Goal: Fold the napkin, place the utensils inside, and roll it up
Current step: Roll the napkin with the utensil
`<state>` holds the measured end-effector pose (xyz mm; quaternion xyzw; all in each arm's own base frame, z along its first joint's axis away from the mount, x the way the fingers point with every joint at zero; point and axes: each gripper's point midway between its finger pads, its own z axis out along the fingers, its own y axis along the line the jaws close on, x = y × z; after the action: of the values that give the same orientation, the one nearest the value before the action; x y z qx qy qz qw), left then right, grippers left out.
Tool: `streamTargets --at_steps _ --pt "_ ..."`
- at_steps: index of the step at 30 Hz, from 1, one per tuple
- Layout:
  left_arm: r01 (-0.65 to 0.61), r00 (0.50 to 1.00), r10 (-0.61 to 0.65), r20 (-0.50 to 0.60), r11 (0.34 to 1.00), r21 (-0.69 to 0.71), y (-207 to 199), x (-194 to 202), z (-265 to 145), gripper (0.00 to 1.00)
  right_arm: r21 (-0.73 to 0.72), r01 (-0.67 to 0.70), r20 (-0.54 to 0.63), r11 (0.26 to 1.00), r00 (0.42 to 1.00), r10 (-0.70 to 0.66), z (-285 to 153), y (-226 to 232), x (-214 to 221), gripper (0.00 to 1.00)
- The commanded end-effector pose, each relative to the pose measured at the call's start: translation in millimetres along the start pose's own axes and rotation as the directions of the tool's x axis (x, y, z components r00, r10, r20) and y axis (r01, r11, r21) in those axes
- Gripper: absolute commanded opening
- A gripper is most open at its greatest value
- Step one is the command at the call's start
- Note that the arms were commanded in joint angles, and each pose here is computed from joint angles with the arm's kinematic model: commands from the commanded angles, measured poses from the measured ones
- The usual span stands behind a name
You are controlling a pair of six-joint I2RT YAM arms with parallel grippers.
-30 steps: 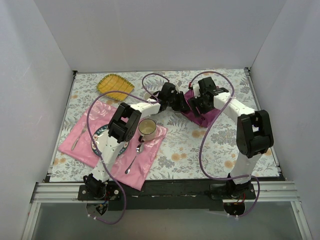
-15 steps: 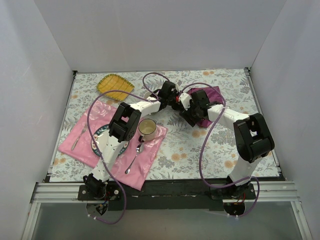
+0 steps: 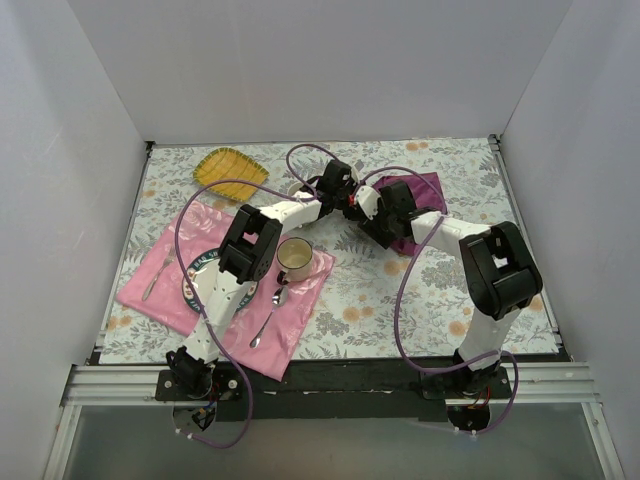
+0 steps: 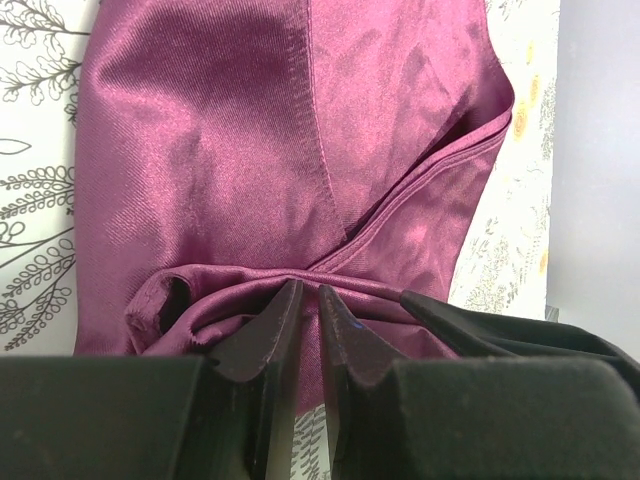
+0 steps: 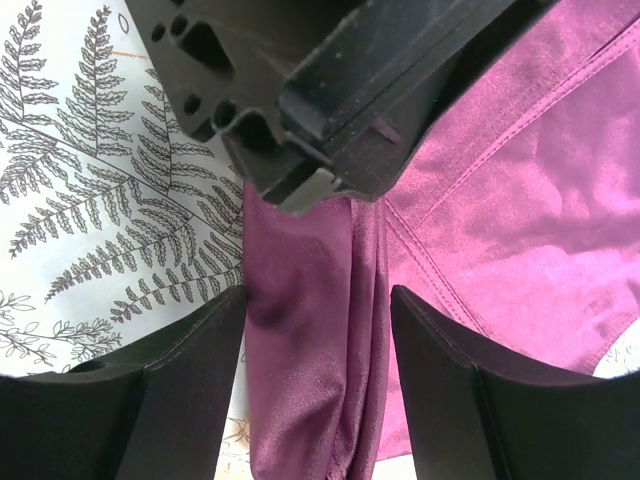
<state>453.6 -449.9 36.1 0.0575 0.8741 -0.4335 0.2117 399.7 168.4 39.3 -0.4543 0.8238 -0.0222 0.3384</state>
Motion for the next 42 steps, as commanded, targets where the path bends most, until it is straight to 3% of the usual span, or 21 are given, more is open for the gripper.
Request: streamTargets --at_steps 1,8,17,24,33,40,42 --pt "0.028 0.998 -0.032 -0.061 0.997 -0.066 24 17 3 0.13 -0.006 0.014 0.036 1.000 0.999 -0.014 7 2 -8 0.67" --pt "0.029 0.997 -0.033 -0.072 0.998 -0.050 21 16 1 0.13 -0.023 -0.005 -0.016 1.000 1.000 0.005 18 4 5 0.67" --pt "0.005 0.997 -0.007 -0.081 1.000 -0.025 14 10 -2 0.13 -0.218 -0.152 -0.073 0.964 0.988 0.139 21 19 22 0.67" --pt "-0.014 0.996 0.014 -0.087 1.000 0.003 10 8 -2 0.12 -0.290 -0.249 -0.159 0.924 0.965 0.209 25 37 40 0.65" --pt "-0.052 0.995 0.055 -0.077 0.998 0.041 -2 -1 -9 0.12 -0.342 -0.393 -0.249 0.853 0.914 0.321 26 49 56 0.46" --pt "-0.099 0.995 0.100 -0.009 0.991 0.091 -36 -28 -26 0.15 -0.357 -0.488 -0.286 0.797 0.869 0.404 21 56 54 0.24" --pt "-0.118 0.993 0.115 0.030 0.987 0.109 -53 -43 -37 0.19 -0.376 -0.511 -0.276 0.773 0.858 0.432 17 58 51 0.23"
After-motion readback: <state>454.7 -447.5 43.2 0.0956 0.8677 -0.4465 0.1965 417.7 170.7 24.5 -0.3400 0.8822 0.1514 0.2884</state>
